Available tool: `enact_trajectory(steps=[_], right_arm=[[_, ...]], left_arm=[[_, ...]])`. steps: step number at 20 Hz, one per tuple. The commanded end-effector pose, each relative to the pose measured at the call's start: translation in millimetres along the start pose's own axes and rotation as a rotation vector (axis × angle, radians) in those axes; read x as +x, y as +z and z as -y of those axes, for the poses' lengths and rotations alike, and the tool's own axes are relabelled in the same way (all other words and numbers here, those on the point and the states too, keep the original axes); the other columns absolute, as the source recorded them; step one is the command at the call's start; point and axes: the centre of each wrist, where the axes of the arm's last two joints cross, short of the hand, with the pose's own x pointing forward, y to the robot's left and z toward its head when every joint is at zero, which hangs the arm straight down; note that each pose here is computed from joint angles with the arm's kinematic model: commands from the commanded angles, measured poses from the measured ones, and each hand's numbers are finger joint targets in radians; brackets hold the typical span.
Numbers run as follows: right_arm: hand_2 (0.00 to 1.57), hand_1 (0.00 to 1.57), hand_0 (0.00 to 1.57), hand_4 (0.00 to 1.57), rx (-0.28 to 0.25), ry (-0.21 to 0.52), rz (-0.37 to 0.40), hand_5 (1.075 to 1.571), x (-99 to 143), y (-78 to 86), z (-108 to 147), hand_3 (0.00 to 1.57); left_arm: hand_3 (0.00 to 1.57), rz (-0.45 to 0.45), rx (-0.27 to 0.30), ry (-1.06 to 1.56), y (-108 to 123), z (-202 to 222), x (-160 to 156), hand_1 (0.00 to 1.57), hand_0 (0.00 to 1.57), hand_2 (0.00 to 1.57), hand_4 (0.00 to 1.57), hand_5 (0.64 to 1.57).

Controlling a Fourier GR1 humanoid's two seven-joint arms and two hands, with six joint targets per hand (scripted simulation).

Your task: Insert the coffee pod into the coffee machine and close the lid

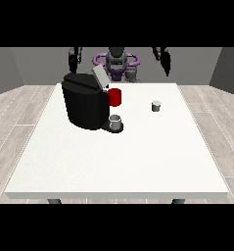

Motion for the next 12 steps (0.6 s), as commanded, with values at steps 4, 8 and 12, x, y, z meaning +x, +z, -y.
enact_trajectory(steps=[4,8,12], right_arm=[[0.0,0.0,0.0,0.0,-0.039,-0.062,-0.041,1.571,-2,-0.3,2,0.0],[0.0,0.0,0.0,0.0,-0.202,0.066,-0.004,1.571,-12,1.3,11,0.0],[0.0,0.0,0.0,0.0,-0.211,0.105,0.047,1.571,-1,-8.4,2,0.0]], left_arm=[[0.0,0.073,-0.157,-0.171,-1,-31,7,0.0,0.0,0.0,0.0,1.571],[0.0,0.161,-0.296,-0.317,-1,-31,8,0.0,0.0,0.0,0.0,1.571],[0.0,0.162,-0.26,-0.435,-26,-67,29,0.0,0.0,0.0,0.0,1.571]])
